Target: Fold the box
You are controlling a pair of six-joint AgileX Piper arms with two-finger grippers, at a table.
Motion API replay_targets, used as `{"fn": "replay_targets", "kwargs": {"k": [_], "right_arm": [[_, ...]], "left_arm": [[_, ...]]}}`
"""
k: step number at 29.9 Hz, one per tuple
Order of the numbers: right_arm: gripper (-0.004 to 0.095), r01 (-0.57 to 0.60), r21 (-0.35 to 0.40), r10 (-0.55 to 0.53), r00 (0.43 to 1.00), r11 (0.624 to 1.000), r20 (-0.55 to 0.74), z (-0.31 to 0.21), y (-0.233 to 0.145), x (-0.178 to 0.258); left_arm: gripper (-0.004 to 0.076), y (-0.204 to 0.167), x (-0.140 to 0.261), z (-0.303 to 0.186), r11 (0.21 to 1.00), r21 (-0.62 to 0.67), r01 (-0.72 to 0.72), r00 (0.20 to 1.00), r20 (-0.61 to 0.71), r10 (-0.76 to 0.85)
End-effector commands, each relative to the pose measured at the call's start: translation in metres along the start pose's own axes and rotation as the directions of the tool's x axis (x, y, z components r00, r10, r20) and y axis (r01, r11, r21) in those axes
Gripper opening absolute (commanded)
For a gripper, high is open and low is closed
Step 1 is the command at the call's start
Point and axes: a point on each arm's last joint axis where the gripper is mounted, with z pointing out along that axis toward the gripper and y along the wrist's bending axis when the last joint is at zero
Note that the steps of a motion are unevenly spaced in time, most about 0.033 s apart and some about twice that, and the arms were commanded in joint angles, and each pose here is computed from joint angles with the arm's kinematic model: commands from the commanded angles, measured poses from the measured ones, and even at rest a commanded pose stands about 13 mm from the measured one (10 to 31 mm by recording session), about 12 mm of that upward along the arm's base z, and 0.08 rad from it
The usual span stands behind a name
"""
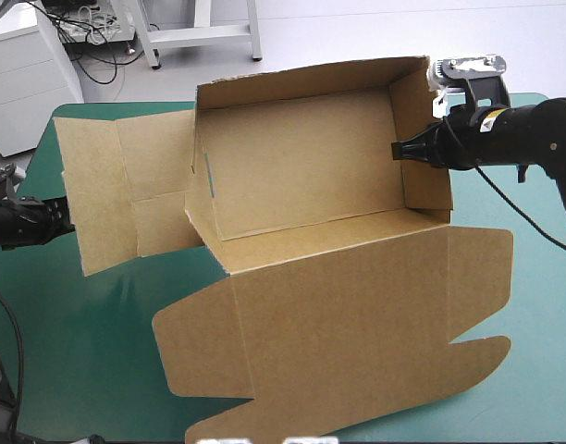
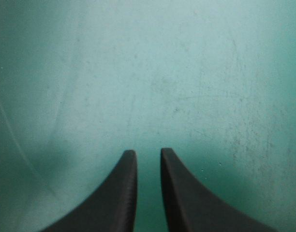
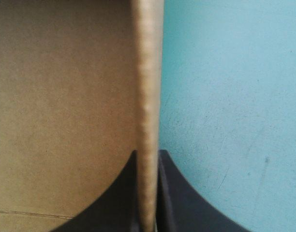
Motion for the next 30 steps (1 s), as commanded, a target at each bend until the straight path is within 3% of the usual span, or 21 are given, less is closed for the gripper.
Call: {"fn": "replay_targets", "kwargs": {"k": [1, 4, 6, 24, 30], "right_arm": [[-0.0004, 0.002, -0.03, 0.001, 0.996, 1.0, 0.091, -0.015, 0.005, -0.008], [-0.0004, 0.006, -0.029, -0.004, 0.997, 1.0, 0.072, -0.009, 0.004, -0.008], [-0.0004, 0.008, -0.028, -0.006, 0.998, 1.0, 0.062, -0.004, 0.003, -0.008], [-0.0004, -0.011, -0.015, 0.012, 0.998, 1.0, 0.054, 0.034, -0.007, -0.017], [-0.0004, -0.009, 0.021, 0.008, 0.999, 1.0, 0.036, 0.046, -0.013, -0.017]], "left_arm": [[0.0321, -0.019, -0.006, -0.015, 0.997, 0.078, -0.014, 0.998, 0.064, 0.009], [0.048, -0.025, -0.004, -0.013, 0.994, 0.112, -0.01, 0.999, 0.043, 0.006], [0.052, -0.034, -0.001, -0.009, 0.99, 0.137, -0.029, 1.0, 0.009, 0.028], [0.052, -0.12, 0.024, 0.026, 0.914, 0.374, -0.157, 0.972, -0.105, 0.21], [0.052, -0.139, 0.027, 0.018, 0.815, 0.565, -0.128, 0.97, -0.098, 0.221]]}}
